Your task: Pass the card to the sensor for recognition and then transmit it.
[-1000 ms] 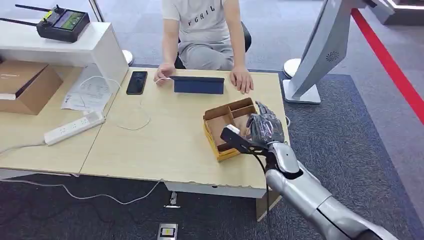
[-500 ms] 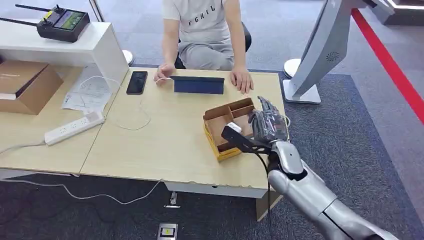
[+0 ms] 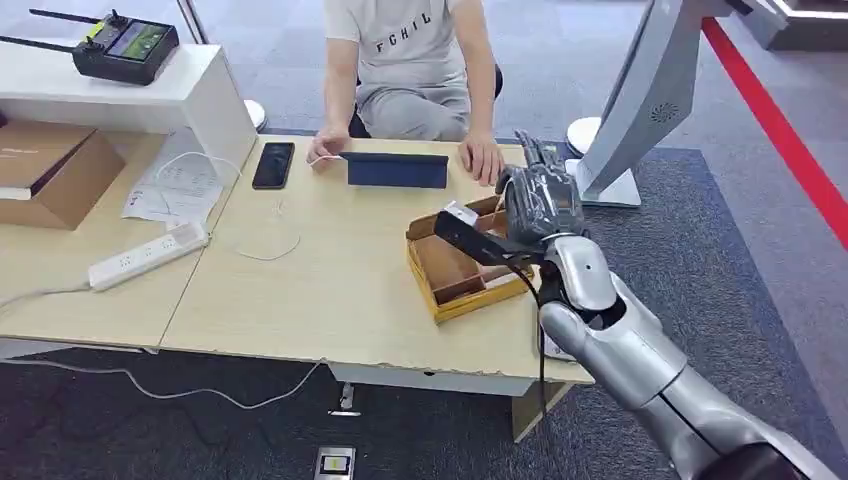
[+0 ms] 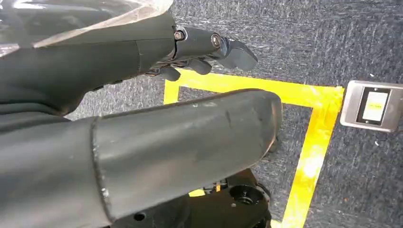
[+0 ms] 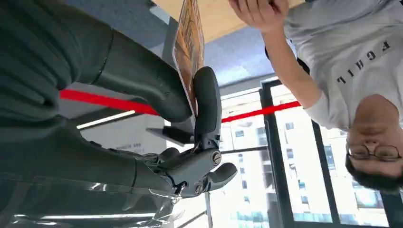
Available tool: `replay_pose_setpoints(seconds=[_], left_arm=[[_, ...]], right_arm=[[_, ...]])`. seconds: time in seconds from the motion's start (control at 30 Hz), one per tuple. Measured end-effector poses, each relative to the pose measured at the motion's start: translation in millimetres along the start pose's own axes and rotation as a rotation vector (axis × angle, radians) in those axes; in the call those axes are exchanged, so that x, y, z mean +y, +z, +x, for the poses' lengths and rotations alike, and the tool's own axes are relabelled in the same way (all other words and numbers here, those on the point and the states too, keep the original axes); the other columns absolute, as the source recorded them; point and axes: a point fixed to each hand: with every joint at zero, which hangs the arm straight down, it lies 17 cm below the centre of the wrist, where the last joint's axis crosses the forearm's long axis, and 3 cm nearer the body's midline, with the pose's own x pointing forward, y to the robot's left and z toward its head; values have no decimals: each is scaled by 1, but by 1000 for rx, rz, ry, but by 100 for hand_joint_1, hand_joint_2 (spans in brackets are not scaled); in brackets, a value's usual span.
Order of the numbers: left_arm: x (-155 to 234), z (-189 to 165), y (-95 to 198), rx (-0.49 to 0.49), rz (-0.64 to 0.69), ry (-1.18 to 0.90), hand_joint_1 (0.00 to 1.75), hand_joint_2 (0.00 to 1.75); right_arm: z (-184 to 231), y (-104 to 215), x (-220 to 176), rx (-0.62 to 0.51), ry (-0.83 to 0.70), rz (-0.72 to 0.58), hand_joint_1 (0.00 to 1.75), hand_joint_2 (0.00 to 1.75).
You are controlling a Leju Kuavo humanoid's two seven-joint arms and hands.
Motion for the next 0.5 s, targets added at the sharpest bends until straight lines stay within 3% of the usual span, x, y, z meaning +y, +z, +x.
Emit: replay_pose_setpoints(seconds=[0.2,0.5], left_arm=[[-9,5,1,-16,-20,4,0,0],[-13,11,0,-21,-25,12,0,0]], right_arm=[[21,-33,-31,-26,111,-47,175,175],[24,-53,-22,-12,191,-5,175,175]])
